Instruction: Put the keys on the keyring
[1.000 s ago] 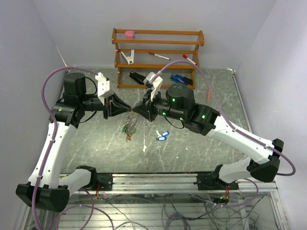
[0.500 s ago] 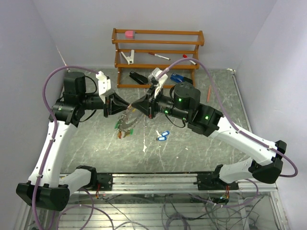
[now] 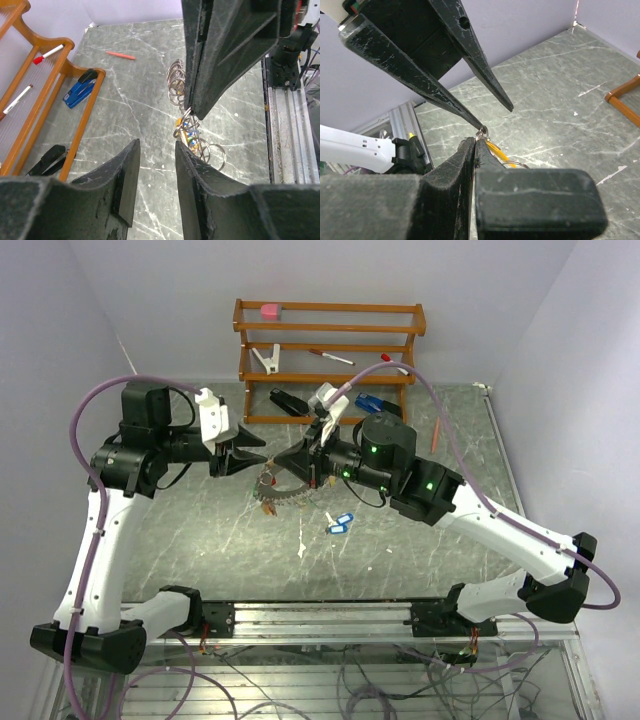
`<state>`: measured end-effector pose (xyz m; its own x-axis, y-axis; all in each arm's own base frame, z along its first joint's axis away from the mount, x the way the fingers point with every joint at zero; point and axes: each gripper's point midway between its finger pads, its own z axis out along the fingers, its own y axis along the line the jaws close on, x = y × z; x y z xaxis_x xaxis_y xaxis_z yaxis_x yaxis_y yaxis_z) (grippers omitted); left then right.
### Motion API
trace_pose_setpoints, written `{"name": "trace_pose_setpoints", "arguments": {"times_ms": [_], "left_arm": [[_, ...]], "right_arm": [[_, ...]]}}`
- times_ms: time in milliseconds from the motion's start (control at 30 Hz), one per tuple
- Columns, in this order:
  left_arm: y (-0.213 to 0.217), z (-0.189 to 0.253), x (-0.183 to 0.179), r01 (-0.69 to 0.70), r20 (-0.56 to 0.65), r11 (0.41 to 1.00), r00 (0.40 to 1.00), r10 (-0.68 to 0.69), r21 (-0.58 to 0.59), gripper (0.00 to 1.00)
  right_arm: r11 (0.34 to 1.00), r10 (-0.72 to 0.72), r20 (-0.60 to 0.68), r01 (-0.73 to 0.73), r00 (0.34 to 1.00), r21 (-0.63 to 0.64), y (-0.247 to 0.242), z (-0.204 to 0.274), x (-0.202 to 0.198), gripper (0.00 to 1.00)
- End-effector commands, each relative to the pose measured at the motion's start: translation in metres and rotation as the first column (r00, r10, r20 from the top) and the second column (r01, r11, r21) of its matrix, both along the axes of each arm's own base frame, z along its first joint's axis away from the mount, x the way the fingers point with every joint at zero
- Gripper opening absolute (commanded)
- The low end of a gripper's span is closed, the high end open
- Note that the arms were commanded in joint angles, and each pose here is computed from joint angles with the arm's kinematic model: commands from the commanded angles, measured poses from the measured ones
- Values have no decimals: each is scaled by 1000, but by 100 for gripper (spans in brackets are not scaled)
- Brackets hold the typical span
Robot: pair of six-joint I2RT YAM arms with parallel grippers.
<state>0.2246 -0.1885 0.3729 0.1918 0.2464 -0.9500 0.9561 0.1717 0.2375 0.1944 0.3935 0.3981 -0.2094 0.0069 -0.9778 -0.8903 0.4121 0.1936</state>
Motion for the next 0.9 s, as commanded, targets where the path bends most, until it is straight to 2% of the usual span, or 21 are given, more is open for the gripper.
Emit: {"name": "trace_pose_setpoints", "arguments": {"times_ms": [0, 433, 733, 867], "left_arm": [[-3, 2, -12, 77, 22, 997, 997, -77, -6, 45], [-9, 4, -14, 127, 15, 991, 992, -126, -40, 43], [-10, 2, -24, 161, 5, 986, 987, -161, -51, 13], [-9, 1, -29, 177, 8, 983, 984, -177, -49, 7]], "right_arm": [[997, 2, 37, -5, 999, 81, -4, 29, -4, 0], [996, 27, 25, -29, 999, 82, 5, 26, -4, 0], [996, 16, 22, -18, 1000, 85, 4, 26, -3, 0], [995, 14, 8, -15, 1000, 98, 6, 28, -3, 0]]}}
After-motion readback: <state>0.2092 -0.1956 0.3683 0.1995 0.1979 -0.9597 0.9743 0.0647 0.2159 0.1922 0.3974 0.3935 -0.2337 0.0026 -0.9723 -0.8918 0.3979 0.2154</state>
